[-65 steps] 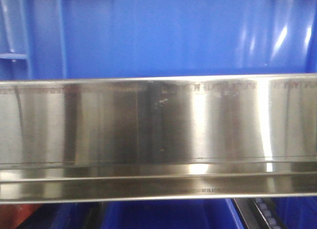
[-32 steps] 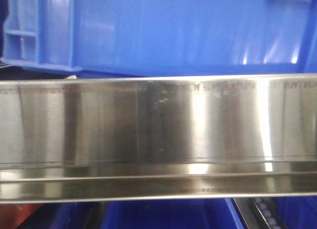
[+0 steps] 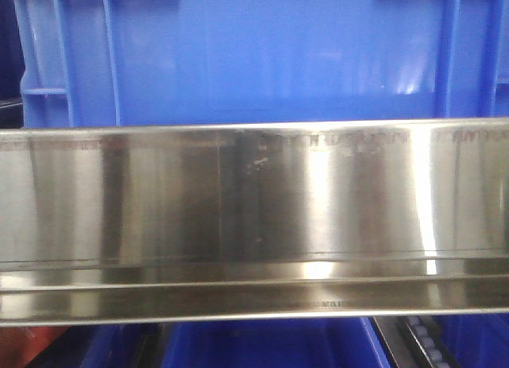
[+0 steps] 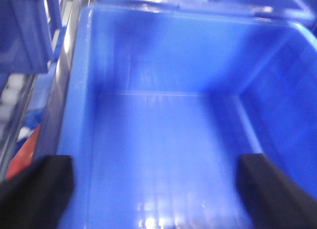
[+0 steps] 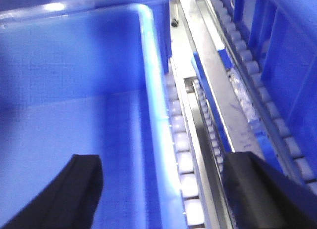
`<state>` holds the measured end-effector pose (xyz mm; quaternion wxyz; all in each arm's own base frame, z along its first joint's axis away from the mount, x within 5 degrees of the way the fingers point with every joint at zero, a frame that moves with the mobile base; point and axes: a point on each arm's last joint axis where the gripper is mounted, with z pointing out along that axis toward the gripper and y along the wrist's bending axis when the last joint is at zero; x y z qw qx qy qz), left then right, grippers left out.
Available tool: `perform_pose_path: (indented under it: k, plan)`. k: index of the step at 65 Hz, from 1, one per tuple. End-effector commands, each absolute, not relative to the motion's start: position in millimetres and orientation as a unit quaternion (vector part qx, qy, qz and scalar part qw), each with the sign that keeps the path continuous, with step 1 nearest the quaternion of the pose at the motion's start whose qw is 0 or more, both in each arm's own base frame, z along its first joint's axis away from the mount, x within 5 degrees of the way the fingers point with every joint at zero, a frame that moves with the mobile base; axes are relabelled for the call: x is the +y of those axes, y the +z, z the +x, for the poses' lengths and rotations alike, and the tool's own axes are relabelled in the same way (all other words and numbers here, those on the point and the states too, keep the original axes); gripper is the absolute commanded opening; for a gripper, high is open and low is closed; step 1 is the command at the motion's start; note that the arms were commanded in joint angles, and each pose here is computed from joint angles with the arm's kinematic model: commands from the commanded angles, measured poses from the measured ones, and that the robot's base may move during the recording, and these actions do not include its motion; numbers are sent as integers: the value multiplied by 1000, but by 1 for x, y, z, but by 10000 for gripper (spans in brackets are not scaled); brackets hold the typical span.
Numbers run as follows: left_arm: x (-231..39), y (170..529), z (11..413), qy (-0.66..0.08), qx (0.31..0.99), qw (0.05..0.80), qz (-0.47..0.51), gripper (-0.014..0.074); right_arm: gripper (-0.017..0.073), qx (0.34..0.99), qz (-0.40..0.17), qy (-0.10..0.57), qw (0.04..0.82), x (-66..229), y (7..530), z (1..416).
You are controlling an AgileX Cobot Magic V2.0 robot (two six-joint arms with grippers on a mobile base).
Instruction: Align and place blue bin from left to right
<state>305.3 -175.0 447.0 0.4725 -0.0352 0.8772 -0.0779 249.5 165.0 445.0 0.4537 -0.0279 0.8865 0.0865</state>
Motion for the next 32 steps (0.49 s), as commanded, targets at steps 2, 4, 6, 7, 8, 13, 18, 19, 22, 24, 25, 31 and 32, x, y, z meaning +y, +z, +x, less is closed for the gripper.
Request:
perform_pose_path:
  k: [2,4,6,7,8,13,18,19,22,24,25,31,32]
  plan:
    - [-171,462,290,-85,873,480,-33,363,225,871,-33,91,481,156,460,241]
    - [-170,464,287,-85,872,480,-32,307,175,870,-36,91,484,154,463,239]
    - [-170,465,284,-81,874,479,-27,249,125,868,-36,92,486,153,464,237]
    - [-170,466,283,-81,873,480,-24,221,102,867,-36,93,488,152,466,236]
    - [-170,466,282,-80,874,479,-21,193,78,867,-37,92,488,151,466,235]
    - [-166,472,277,-84,870,485,-23,43,-38,862,-39,96,496,146,472,229]
    - [-161,479,271,-90,865,492,-25,-97,-82,855,-36,105,506,140,480,220]
    - [-161,480,270,-91,865,493,-26,-113,-78,854,-35,106,508,139,482,219]
    - [-157,484,266,-95,862,497,-28,-111,-77,851,-34,111,513,135,486,214]
    - [-155,486,263,-96,862,497,-30,-111,-78,848,-34,114,516,134,488,211]
    - [-154,487,261,-97,863,496,-31,-111,-78,847,-34,116,518,132,490,209]
    - [-145,489,251,-85,874,477,-42,-111,-78,846,-32,119,518,127,493,202]
    - [-144,489,250,-84,875,474,-43,-111,-78,847,-32,118,517,127,493,201]
